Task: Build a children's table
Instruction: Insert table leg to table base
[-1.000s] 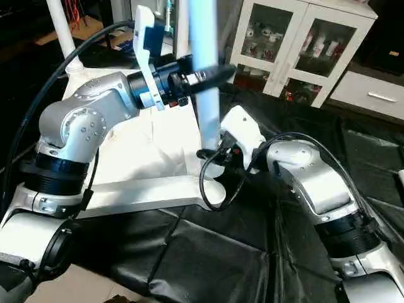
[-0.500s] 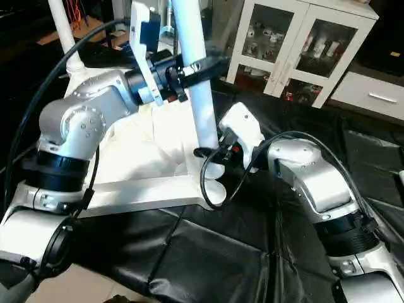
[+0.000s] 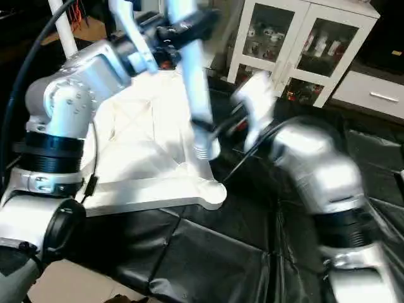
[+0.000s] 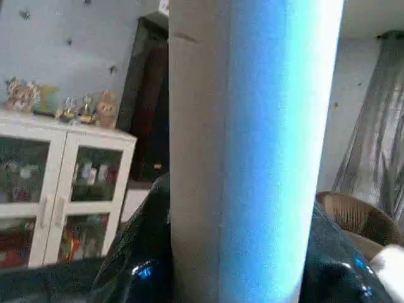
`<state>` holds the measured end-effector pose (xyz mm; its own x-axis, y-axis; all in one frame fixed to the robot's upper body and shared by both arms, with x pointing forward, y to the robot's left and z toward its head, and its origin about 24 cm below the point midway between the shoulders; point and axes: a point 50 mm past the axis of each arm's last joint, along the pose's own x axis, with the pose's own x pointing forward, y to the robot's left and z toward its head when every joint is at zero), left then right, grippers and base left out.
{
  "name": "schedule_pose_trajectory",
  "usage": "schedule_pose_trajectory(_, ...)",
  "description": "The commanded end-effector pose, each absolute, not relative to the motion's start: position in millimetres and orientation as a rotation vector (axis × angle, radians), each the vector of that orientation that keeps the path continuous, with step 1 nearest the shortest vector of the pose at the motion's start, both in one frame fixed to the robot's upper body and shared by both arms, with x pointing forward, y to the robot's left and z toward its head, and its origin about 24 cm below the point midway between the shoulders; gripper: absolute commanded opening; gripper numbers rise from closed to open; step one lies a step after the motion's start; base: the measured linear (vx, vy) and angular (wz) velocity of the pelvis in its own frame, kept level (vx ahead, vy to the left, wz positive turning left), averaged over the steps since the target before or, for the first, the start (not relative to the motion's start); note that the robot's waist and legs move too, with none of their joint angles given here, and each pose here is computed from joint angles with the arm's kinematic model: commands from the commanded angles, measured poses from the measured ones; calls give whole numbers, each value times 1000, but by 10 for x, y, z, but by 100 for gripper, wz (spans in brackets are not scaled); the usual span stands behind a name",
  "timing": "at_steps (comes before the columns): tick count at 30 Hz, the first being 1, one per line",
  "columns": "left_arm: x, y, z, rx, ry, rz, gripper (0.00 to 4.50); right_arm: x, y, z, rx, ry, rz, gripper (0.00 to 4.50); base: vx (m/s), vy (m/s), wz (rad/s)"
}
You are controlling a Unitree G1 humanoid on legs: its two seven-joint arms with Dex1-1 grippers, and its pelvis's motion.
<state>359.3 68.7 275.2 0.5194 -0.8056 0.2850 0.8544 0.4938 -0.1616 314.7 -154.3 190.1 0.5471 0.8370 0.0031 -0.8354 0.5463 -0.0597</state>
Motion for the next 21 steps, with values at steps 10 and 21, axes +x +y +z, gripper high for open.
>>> schedule_pose_trajectory(10, 3509, 558, 2809, -266, -172, -1082, 167, 3056, -1556, 1855, -111, 110, 1154, 320, 0, 0, 0)
schedule_pose_trajectory(21, 3340, 423, 2765, -246, -133, -1235, 167, 3101, -1469, 1709, -123, 178, 1158, 320, 0, 0, 0)
